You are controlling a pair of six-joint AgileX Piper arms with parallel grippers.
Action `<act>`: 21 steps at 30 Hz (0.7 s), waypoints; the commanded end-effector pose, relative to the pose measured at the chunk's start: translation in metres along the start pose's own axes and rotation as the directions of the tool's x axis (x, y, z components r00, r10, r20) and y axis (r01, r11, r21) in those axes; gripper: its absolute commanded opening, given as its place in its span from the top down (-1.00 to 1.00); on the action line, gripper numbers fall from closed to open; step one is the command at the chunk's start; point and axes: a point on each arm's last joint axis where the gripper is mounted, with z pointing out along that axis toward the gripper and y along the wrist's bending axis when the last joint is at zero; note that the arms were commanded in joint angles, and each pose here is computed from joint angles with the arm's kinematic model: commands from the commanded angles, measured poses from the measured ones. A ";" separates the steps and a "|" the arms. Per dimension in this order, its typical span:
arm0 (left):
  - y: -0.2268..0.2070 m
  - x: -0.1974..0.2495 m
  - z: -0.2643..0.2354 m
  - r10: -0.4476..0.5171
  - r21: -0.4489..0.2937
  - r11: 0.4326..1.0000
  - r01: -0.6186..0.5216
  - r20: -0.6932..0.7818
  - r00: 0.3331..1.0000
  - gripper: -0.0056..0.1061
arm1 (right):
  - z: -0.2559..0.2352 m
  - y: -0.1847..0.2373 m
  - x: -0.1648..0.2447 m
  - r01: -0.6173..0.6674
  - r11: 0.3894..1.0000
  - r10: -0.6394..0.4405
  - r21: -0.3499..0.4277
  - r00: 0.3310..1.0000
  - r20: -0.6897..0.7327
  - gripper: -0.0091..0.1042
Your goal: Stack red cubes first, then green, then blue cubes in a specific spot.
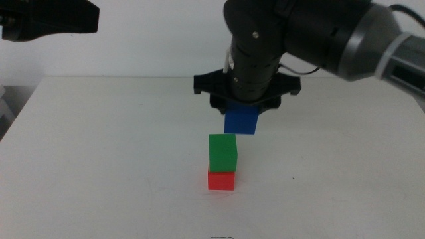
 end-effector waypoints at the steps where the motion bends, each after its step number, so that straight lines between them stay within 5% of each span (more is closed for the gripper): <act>1: -0.006 -0.009 -0.009 -0.002 0.011 1.000 0.001 0.093 0.996 -0.73 | -0.027 -0.005 -0.007 -0.037 0.999 0.038 -0.029 0.998 0.046 0.86; 21: -0.006 -0.009 -0.009 -0.002 0.011 1.000 0.001 0.093 0.996 -0.73 | -0.002 0.015 -0.004 0.021 0.995 -0.018 -0.096 0.999 0.038 0.86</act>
